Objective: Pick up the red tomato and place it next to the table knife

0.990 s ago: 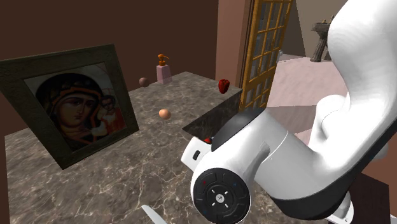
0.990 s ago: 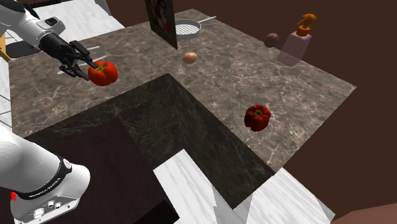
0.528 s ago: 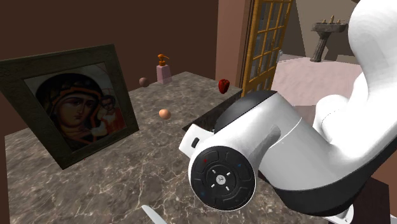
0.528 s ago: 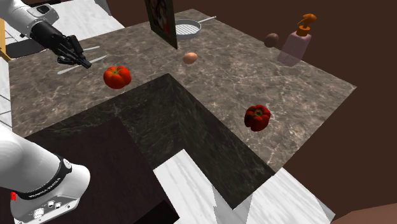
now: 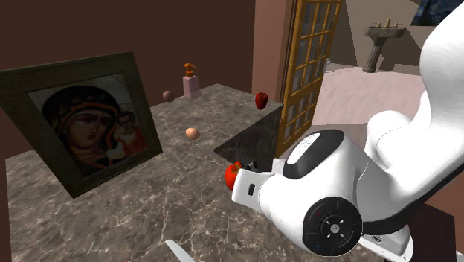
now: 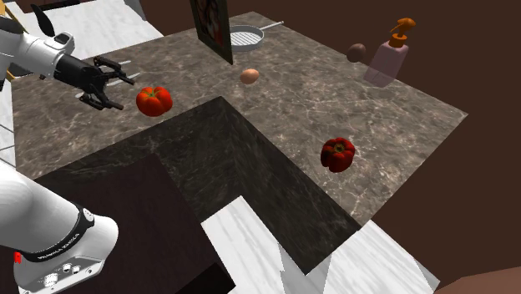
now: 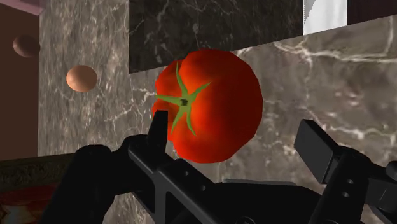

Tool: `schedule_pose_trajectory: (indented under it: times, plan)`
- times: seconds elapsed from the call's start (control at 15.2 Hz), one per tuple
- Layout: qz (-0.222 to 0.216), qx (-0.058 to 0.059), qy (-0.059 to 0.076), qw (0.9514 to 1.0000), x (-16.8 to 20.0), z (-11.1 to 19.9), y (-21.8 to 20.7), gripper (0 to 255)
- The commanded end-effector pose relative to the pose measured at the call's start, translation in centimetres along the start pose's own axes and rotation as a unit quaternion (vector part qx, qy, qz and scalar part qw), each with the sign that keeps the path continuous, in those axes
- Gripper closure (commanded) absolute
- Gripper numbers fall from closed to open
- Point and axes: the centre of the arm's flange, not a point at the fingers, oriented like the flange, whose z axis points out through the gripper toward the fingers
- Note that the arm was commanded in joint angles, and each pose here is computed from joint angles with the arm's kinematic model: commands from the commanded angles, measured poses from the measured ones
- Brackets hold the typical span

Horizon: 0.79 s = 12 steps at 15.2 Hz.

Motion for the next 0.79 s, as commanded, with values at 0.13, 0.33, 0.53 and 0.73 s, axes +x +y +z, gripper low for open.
schedule_pose_trajectory:
  times: [0.13,0.33,0.53,0.73]
  plan:
    - [-0.009,-0.003,0.011,0.9999,-0.1,2.3,-0.4,0]
    - [-0.009,-0.003,0.011,0.9999,-0.1,3.6,-0.3,0]
    - [-0.009,-0.003,0.011,0.9999,-0.1,3.6,-0.3,0]
    - [-0.009,-0.003,0.011,0.9999,-0.1,3.6,-0.3,0]
